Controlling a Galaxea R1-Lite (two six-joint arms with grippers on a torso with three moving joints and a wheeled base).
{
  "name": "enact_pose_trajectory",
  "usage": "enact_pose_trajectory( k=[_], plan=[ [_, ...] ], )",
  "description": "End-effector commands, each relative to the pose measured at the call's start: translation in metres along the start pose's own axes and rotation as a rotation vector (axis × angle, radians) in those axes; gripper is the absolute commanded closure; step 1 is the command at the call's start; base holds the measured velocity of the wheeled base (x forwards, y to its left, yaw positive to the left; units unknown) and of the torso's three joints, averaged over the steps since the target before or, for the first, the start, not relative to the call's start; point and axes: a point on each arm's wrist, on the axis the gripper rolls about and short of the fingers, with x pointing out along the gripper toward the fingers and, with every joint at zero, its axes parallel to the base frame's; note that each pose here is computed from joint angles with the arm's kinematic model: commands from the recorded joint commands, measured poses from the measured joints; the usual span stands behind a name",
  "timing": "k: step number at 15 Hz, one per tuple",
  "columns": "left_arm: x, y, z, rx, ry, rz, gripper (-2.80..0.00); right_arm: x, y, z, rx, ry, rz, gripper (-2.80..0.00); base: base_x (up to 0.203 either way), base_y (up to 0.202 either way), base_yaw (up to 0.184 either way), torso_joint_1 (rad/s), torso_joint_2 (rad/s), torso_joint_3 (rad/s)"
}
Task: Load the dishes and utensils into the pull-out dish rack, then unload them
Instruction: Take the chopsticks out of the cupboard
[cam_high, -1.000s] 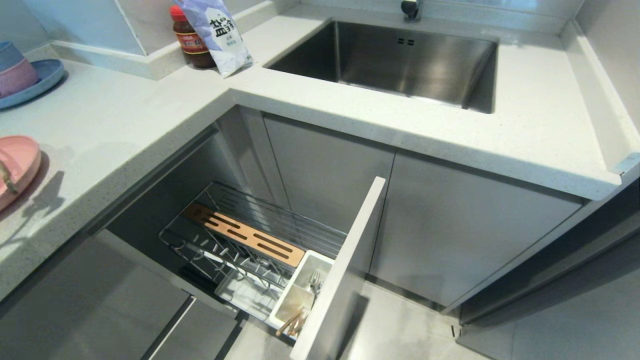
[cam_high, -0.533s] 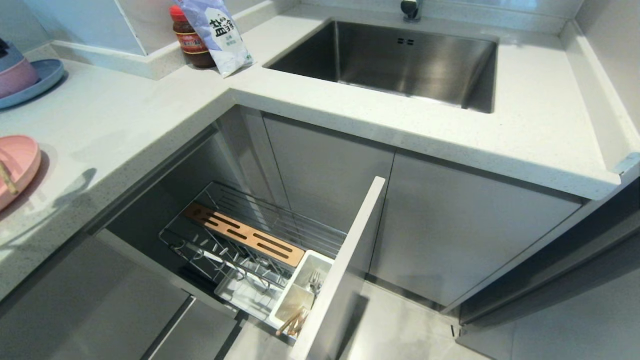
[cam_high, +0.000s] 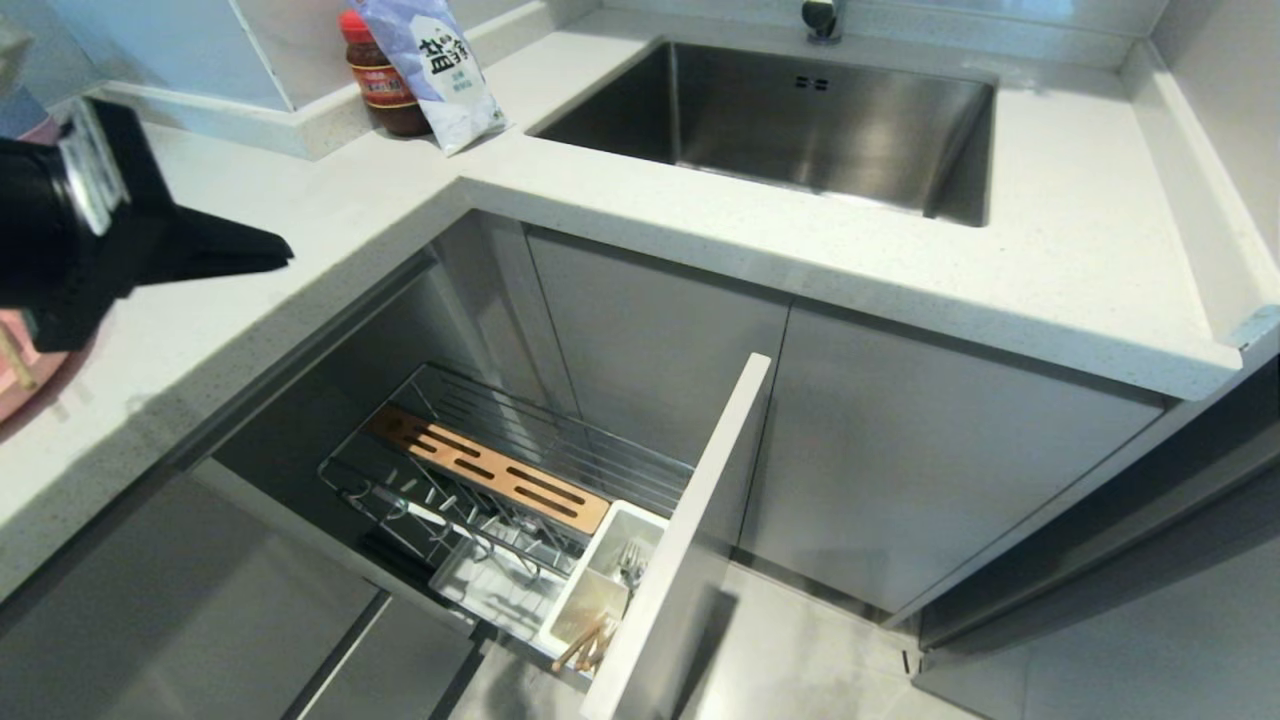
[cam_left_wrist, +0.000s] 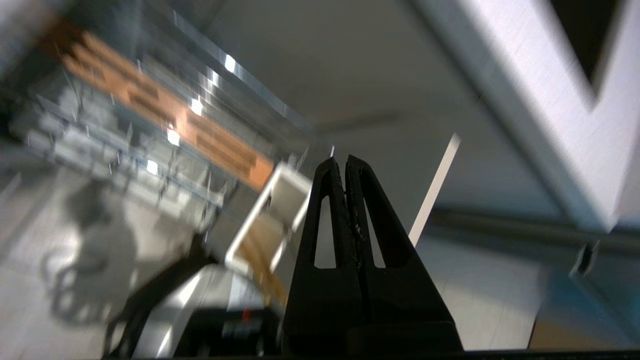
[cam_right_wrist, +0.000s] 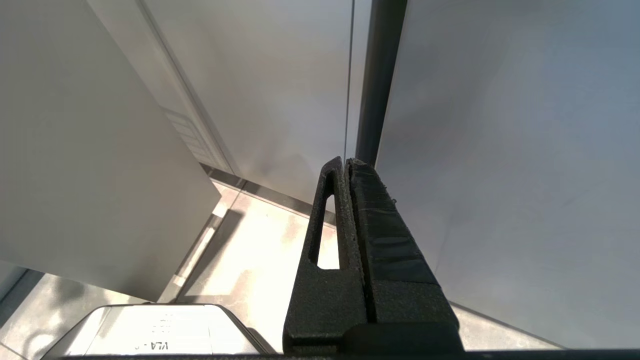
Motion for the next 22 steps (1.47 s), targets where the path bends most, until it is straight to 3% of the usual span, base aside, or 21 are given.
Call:
enact_pose_trajectory(
  k=[1,3,8,10,13,14,22],
  plan=[
    [0.029,-0.005,-0.022,0.039,0.190,0.039,0.00,0.000,0.000,0.000,0.000,-0.001,-0.001,0.00,0.000,0.000,0.000,0.000,0.00,0.000],
    [0.045,-0.011,-0.037,0.074,0.309,0.063,0.00,0.000,0.000,0.000,0.000,-0.001,0.000,0.00,0.000,0.000,0.000,0.000,0.00,0.000],
    [0.077,-0.007,-0.069,0.164,0.650,0.257,0.00,0.000,0.000,0.000,0.000,-0.001,-0.001,0.00,0.000,0.000,0.000,0.000,0.00,0.000],
    [0.088,-0.009,-0.078,0.190,0.741,0.308,0.00,0.000,0.000,0.000,0.000,-0.001,-0.001,0.00,0.000,0.000,0.000,0.000,0.00,0.000],
    [0.103,-0.011,-0.090,0.215,0.810,0.337,0.00,0.000,0.000,0.000,0.000,-0.001,0.000,0.00,0.000,0.000,0.000,0.000,0.00,0.000],
    [0.109,-0.010,-0.095,0.220,0.834,0.352,-2.80,0.000,0.000,0.000,0.000,-0.001,-0.001,0.00,0.000,0.000,0.000,0.000,0.00,0.000],
    [0.167,-0.002,-0.134,0.253,1.002,0.477,-2.80,0.000,0.000,0.000,0.000,-0.001,-0.001,0.00,0.000,0.000,0.000,0.000,0.00,0.000]
  ],
)
